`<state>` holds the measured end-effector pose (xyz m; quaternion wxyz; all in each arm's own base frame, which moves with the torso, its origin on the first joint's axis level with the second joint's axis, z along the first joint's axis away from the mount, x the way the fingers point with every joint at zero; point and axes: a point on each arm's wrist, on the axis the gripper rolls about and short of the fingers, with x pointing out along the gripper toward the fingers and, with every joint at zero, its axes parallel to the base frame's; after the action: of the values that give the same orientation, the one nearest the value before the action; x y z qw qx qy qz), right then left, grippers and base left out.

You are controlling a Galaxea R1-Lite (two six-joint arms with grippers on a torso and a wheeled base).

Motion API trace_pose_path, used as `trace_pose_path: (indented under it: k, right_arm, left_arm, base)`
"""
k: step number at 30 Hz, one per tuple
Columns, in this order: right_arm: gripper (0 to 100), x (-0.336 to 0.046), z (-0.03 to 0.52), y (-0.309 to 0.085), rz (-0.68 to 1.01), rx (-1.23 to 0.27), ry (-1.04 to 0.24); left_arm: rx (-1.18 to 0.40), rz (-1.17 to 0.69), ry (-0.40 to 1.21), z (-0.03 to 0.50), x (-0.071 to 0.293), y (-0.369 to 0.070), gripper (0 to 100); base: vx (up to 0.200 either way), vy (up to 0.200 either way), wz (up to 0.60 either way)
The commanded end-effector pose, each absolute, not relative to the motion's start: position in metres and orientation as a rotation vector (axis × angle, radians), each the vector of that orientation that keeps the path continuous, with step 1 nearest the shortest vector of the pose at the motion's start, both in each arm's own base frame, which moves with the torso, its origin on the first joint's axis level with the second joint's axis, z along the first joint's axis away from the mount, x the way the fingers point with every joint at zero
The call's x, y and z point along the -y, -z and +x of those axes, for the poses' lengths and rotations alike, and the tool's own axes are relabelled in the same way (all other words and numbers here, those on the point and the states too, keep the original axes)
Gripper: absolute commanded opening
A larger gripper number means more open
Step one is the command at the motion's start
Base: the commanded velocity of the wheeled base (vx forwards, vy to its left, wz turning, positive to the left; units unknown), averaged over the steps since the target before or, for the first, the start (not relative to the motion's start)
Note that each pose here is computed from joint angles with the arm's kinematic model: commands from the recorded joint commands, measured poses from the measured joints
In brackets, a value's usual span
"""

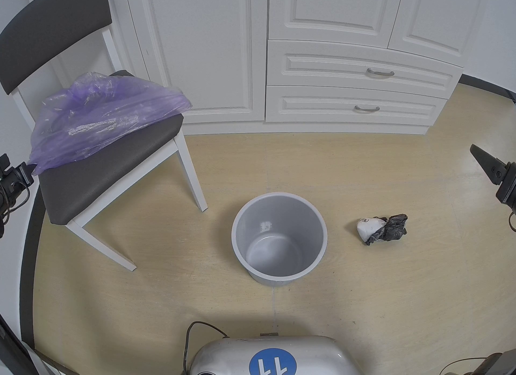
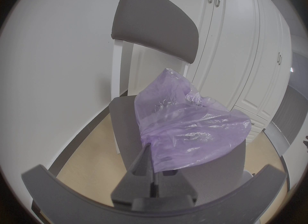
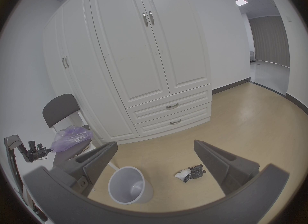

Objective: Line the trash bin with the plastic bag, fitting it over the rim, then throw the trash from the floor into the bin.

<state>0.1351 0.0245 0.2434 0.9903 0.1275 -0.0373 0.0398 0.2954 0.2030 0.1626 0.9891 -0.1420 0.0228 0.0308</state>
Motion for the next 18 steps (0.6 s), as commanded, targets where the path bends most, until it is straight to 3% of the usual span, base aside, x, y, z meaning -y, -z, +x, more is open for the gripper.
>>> trace_pose_path:
  k: [1, 9, 18]
  right_arm:
    - [100, -0.024, 0.134, -0.244, 0.257, 0.08, -0.081]
    - [100, -0.025, 0.127, -0.249, 0.258, 0.108, -0.095]
    - [100, -0.025, 0.131, -0.246, 0.251, 0.093, -0.076]
  left_arm:
    - [-0.039, -0.289, -0.05, 0.289, -0.198, -0.163, 0]
    - [0.037, -0.243, 0.035, 0.254, -0.17, -0.166, 0]
    - [0.082, -0.192, 0.114, 0.234, -0.109, -0.188, 0]
  base:
    - [0.0, 0.0, 0.0]
    - [0.0, 0.0, 0.0]
    - [0.0, 0.0, 0.0]
